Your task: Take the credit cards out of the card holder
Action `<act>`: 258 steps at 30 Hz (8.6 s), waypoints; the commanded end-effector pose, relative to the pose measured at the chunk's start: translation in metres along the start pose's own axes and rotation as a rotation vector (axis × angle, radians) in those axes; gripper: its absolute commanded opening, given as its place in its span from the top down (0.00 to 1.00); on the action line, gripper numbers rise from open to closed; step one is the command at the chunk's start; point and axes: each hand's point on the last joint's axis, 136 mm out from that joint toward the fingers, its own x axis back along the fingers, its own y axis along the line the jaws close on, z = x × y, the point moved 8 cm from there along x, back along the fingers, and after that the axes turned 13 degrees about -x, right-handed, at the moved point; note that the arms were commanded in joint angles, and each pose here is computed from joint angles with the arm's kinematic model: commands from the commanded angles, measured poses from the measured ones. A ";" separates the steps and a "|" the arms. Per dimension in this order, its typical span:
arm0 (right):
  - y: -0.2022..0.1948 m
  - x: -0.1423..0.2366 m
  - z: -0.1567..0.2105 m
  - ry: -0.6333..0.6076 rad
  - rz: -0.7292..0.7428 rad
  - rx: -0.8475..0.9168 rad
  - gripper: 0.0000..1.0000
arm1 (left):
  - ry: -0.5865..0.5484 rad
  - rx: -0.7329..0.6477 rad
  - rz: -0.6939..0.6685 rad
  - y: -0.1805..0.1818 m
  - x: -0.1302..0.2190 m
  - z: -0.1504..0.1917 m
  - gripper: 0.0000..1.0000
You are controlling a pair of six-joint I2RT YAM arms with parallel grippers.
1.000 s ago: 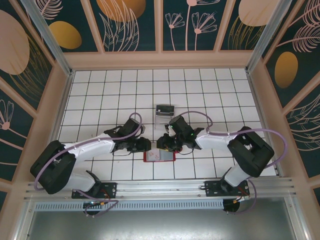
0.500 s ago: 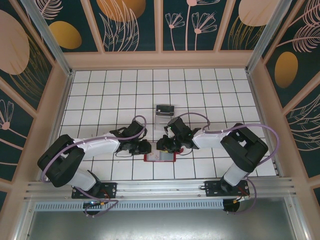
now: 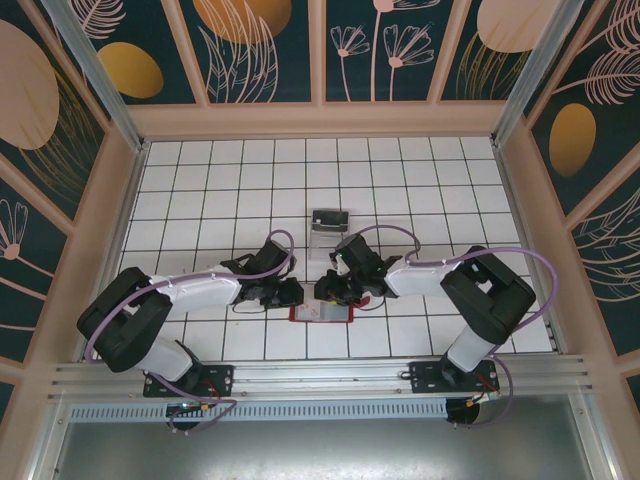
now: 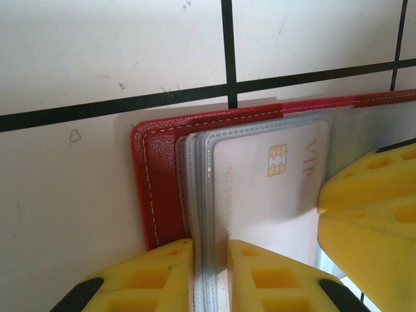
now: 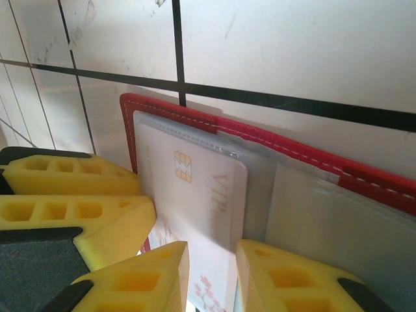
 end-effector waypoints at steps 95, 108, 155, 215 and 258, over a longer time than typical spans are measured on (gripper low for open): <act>0.011 0.028 0.014 -0.010 -0.318 0.064 0.82 | 0.054 0.067 -0.104 0.018 -0.003 0.025 0.82; 0.003 0.037 0.015 -0.042 -0.300 0.051 0.89 | 0.056 0.071 -0.113 0.019 -0.002 0.025 0.82; 0.078 0.119 -0.075 0.070 0.498 1.331 1.00 | -0.131 -0.052 -0.096 0.002 0.030 0.002 0.74; 0.131 0.101 -0.101 -0.275 0.310 0.891 0.70 | -0.138 -0.058 -0.105 -0.001 0.033 -0.006 0.75; 0.080 -0.050 0.020 -0.120 0.706 0.292 0.60 | -0.316 0.125 -0.135 0.087 0.078 -0.032 0.75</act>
